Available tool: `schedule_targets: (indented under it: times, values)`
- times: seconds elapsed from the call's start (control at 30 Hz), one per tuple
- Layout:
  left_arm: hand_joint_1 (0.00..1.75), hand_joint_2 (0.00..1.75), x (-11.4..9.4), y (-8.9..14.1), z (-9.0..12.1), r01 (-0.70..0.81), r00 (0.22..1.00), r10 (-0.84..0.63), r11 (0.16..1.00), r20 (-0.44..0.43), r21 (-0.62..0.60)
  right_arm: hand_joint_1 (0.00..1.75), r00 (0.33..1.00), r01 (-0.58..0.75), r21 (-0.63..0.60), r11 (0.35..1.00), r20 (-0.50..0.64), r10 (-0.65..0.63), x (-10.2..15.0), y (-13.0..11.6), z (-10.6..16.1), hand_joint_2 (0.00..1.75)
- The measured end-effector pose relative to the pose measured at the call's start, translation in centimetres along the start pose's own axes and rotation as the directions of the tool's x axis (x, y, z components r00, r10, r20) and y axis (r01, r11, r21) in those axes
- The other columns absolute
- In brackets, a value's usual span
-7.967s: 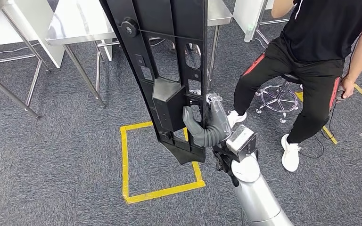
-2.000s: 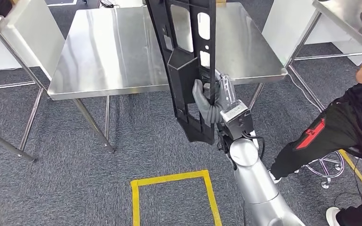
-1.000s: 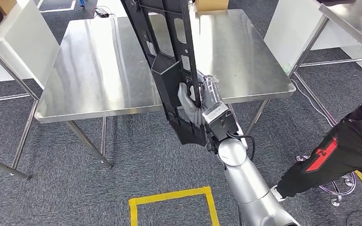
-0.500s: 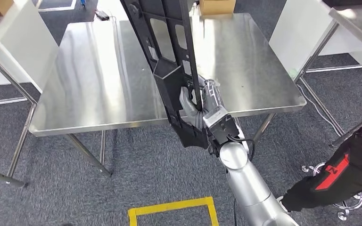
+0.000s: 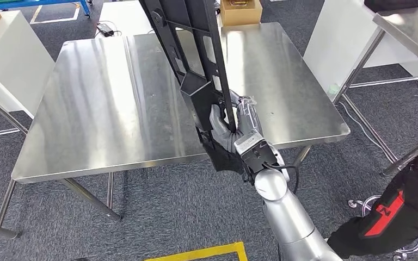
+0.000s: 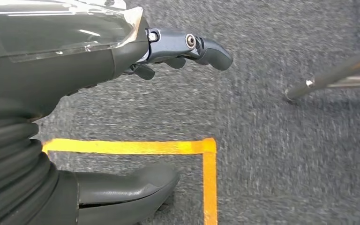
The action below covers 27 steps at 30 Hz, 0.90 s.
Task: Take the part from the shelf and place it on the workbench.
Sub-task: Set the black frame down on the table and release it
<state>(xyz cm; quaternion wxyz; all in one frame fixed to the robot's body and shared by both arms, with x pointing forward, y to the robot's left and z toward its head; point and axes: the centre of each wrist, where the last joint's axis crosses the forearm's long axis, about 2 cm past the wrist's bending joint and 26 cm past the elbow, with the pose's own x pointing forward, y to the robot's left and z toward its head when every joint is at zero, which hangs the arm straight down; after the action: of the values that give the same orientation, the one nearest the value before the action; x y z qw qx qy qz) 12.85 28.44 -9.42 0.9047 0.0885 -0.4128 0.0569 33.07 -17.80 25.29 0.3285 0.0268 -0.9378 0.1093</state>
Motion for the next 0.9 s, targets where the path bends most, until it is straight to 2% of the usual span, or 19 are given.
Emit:
schedule_targets:
  times: [0.17,0.53,0.73,0.9]
  values:
    - [0.00,1.75,0.0,0.0,0.0,0.002,1.000,-0.002,1.000,0.003,0.004,1.75,0.998,-0.061,0.019,0.998,0.021,0.060,0.2,0.1,-0.8,1.75]
    - [0.00,1.75,0.5,-0.8,-0.2,0.015,1.000,-0.015,1.000,0.002,-0.017,1.75,0.967,-0.254,0.099,0.962,0.049,0.250,0.0,0.2,-4.5,1.75]
    - [0.00,1.75,1.1,-1.0,-0.5,0.026,1.000,-0.026,0.999,0.005,-0.027,1.75,0.918,-0.396,0.116,0.911,0.059,0.392,-0.5,0.2,-6.4,1.75]
    - [0.00,1.75,1.2,-1.2,-0.5,0.038,0.999,-0.038,0.999,-0.003,-0.028,1.75,0.881,-0.471,0.181,0.864,0.038,0.472,-1.9,0.5,-7.1,1.75]
